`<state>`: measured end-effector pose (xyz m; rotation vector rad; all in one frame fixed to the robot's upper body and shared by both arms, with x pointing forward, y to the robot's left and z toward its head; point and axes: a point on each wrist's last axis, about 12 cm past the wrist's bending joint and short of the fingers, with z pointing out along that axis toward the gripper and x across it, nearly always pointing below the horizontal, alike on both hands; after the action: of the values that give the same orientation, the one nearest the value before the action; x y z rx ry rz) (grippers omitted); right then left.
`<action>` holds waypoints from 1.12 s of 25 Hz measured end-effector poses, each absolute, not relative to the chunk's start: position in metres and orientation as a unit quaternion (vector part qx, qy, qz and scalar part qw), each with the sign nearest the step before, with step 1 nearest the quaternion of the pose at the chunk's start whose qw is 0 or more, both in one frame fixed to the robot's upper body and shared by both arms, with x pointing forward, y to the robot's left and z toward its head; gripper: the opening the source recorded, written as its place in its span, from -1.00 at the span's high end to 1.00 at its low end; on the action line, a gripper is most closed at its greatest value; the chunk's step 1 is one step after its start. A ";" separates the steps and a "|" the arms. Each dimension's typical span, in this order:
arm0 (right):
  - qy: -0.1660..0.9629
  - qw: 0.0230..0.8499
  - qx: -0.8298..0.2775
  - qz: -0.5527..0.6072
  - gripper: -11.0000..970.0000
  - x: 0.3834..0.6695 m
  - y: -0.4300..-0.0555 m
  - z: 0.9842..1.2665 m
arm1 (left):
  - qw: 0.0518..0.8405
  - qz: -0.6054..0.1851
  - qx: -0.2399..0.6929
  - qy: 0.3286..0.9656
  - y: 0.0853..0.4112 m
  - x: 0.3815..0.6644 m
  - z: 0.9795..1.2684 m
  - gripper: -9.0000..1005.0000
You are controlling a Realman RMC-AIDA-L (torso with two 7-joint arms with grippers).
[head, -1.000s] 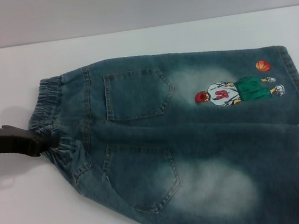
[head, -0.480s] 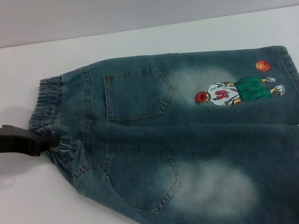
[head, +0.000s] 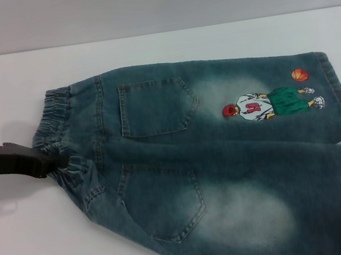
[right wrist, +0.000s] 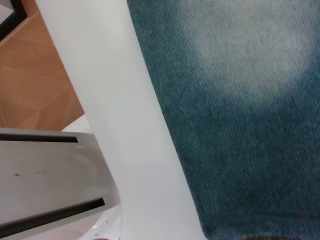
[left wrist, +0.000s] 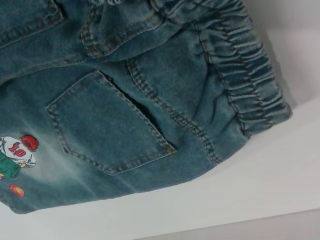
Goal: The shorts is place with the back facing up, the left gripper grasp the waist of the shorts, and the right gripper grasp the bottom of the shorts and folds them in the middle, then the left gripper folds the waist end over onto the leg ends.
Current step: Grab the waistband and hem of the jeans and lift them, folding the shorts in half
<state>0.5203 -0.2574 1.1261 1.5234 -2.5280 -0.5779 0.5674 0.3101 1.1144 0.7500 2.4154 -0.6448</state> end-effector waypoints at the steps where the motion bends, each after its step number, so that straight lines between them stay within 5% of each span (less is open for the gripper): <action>1: -0.838 0.063 0.506 -0.194 0.98 0.520 -0.257 1.126 | 0.263 -0.238 0.278 0.893 0.310 0.568 1.115 0.89; 17: -0.796 -0.106 0.529 -0.272 0.98 0.532 -0.252 1.162 | 0.295 -0.245 0.308 0.871 0.285 0.590 1.132 0.89; 28: -0.789 -0.275 0.462 -0.296 0.98 0.535 -0.301 1.168 | 0.329 -0.241 0.289 0.866 0.286 0.599 1.144 0.89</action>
<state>0.5345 -0.3014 1.1683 1.7791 -3.0369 -1.1386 0.5990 0.2856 1.1436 0.7564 2.2652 -0.6309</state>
